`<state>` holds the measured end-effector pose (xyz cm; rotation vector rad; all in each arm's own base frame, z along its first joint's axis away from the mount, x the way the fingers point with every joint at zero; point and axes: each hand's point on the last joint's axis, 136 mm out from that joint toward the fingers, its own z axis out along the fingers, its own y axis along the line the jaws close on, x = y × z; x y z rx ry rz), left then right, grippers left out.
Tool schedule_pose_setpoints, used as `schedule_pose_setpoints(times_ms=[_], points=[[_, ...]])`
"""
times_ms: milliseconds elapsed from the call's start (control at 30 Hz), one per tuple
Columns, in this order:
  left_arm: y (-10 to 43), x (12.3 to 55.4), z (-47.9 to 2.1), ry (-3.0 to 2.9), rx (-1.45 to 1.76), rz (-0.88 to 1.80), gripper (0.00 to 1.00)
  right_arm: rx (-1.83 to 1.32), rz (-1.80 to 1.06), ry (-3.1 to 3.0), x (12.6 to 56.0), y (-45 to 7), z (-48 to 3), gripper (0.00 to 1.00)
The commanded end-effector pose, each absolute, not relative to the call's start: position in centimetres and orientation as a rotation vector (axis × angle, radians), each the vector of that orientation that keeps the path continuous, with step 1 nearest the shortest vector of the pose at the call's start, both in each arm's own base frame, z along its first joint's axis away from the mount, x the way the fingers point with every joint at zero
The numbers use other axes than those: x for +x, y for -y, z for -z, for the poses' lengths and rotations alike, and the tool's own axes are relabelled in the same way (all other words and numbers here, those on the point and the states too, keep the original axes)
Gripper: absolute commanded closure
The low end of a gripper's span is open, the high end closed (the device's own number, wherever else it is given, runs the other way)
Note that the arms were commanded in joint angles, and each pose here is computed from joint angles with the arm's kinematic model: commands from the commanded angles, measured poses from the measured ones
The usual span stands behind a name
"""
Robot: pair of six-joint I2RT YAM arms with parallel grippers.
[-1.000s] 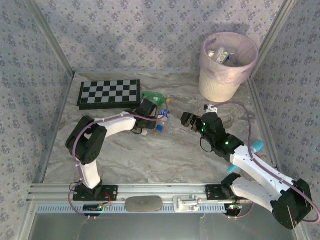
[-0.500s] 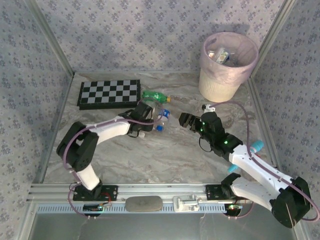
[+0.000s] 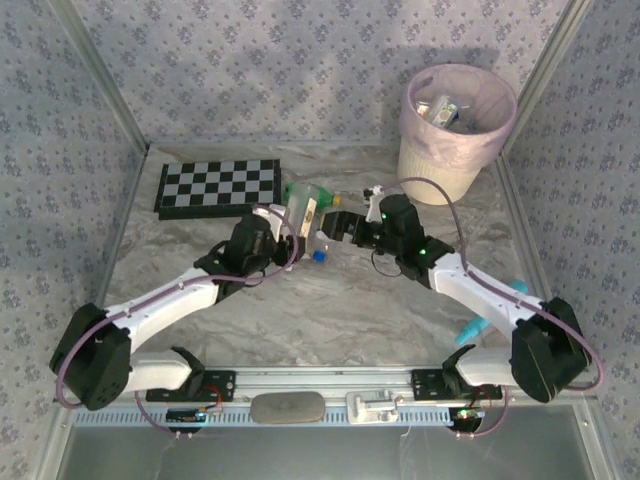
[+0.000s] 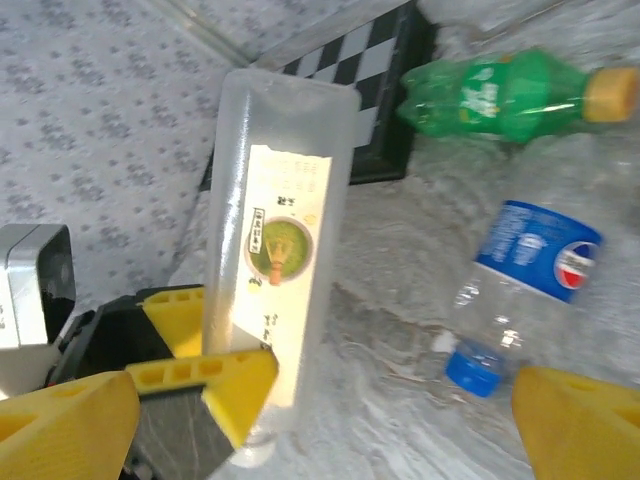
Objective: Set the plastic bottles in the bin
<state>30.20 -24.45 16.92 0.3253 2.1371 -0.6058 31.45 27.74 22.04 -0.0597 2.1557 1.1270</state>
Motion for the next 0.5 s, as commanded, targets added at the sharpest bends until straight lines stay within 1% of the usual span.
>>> schedule_pose_setpoints(times_ms=[0, 300, 400, 467], points=[[25.8, 29.3, -19.5, -2.031, 0.36, 0.708, 0.5, -0.13, -1.263, -2.109, 31.4, -30.3, -24.2, 0.02], [26.5, 26.8, -20.2, -1.981, 0.427, 0.771, 0.5, -0.127, -1.309, -2.157, 32.5, -32.5, -22.6, 0.03], [26.7, 26.3, -19.9, -1.984, 0.447, 0.775, 0.5, -0.134, -1.329, -2.159, 32.6, -33.2, -22.5, 0.06], [26.9, 26.1, -19.8, -1.982, 0.455, 0.778, 0.5, -0.139, -1.341, -2.16, 32.7, -33.5, -22.6, 0.09]])
